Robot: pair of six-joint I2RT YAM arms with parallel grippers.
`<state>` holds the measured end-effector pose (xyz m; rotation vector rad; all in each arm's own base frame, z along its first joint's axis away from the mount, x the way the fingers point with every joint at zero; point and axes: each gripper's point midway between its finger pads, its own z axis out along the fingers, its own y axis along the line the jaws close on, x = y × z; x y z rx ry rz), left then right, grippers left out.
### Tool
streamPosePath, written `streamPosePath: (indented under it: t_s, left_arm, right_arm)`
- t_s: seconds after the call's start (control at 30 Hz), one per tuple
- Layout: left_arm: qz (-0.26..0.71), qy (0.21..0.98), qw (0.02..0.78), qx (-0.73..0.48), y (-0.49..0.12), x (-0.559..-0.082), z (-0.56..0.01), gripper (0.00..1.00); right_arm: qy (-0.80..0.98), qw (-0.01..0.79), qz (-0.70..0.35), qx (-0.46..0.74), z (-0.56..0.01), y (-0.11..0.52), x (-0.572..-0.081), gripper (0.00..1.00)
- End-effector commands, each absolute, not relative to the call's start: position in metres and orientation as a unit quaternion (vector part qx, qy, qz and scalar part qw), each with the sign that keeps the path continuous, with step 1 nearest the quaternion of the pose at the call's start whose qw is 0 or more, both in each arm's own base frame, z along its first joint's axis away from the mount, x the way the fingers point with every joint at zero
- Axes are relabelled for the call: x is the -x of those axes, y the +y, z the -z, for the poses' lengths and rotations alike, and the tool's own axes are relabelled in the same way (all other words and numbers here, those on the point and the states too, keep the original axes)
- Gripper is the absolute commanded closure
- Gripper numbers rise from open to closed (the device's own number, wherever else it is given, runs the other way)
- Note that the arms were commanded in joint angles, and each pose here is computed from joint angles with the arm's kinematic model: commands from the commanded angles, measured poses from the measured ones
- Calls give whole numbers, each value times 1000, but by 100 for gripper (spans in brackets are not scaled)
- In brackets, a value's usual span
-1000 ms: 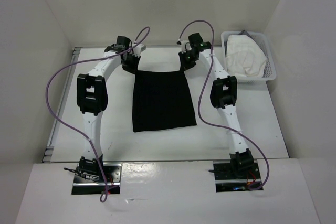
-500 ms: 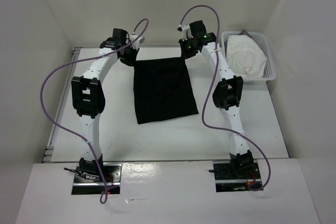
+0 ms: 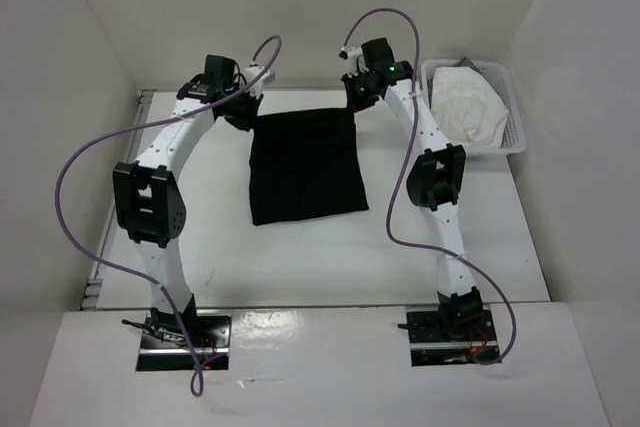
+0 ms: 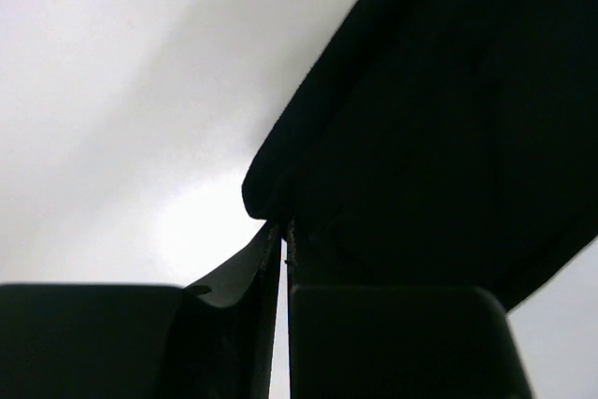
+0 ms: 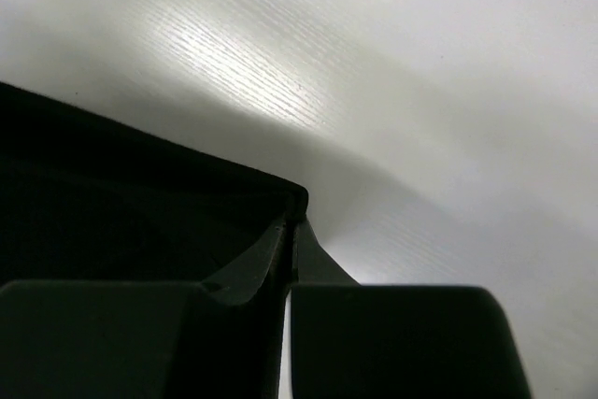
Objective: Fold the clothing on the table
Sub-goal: Fold the skirt
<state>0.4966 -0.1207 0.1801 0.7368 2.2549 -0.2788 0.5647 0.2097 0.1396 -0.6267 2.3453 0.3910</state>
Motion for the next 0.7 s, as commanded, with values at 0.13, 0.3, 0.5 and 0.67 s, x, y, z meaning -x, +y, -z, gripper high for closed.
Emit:
streamPosePath:
  t_s: [0.13, 0.3, 0.5, 0.67]
  left_arm:
    - [97, 880, 352, -303, -111, -460, -171, 94]
    - [85, 888, 339, -298, -103, -447, -158, 94]
    - [81, 890, 336, -297, -100, -436, -164, 94]
    - [83, 893, 327, -296, -98, -426, -168, 94]
  right_arm:
    - [883, 370, -142, 252, -198, 195, -551, 100]
    - [882, 359, -146, 270, -202, 194, -536, 100]
    - [887, 334, -139, 287, -197, 188, -521, 100]
    - [895, 309, -133, 293, -192, 181, -505, 100]
